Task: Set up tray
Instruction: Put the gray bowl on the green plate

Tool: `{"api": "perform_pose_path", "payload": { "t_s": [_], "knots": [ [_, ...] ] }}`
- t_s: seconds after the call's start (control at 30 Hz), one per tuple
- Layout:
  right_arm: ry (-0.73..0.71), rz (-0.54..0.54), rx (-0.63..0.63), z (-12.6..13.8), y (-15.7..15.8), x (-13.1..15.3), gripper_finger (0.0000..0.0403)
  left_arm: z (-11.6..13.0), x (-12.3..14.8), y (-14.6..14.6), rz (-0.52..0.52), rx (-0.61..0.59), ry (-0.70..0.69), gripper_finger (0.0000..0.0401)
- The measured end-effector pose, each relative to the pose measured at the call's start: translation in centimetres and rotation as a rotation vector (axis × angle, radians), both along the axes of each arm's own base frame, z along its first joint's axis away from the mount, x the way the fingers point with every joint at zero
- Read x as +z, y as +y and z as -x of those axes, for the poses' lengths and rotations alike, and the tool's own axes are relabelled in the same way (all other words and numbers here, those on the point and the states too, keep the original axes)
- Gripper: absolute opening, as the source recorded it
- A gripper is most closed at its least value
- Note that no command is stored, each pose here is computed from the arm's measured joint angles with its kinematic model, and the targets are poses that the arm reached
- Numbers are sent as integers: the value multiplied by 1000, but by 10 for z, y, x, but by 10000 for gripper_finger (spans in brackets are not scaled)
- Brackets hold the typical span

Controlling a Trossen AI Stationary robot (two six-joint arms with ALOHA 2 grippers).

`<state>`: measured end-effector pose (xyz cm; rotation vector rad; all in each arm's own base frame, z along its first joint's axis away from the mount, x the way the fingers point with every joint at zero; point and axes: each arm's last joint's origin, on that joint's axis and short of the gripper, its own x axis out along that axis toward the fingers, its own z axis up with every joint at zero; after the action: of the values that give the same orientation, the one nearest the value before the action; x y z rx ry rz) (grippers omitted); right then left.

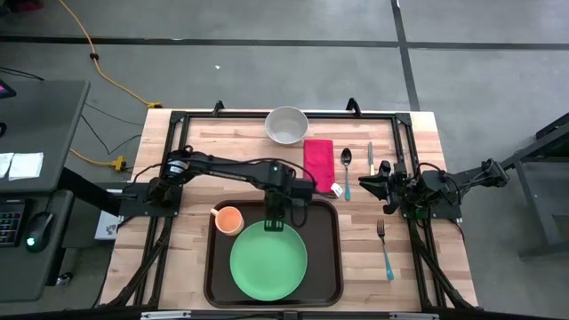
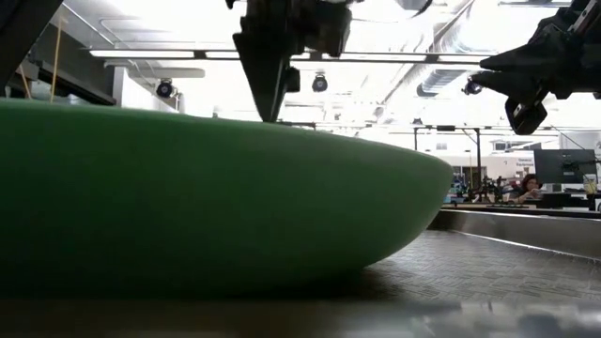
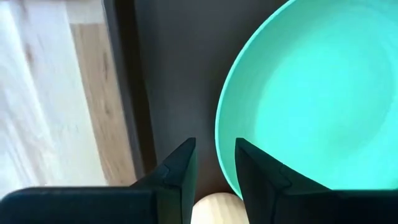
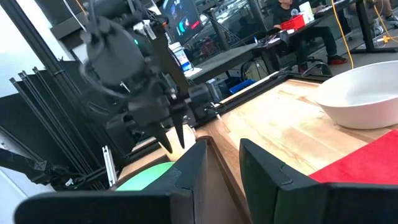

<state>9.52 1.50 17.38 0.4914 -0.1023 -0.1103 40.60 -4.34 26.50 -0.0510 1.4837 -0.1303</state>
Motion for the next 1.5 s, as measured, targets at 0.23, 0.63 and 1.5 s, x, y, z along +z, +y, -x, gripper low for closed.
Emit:
{"api": "perform_pose_path", "payload": {
  "t_s": [0.23, 0.63, 1.5],
  "knots": [
    [0, 3, -1, 0, 0, 0, 74, 2, 26, 2, -44, 1, -24, 135],
    [3, 22, -2, 0, 0, 0, 74, 6, 40, 4, -96, -14, -26, 134],
    [3, 22, -2, 0, 0, 0, 74, 8, 40, 98, -222, 94, -4, 134]
  ]
}}
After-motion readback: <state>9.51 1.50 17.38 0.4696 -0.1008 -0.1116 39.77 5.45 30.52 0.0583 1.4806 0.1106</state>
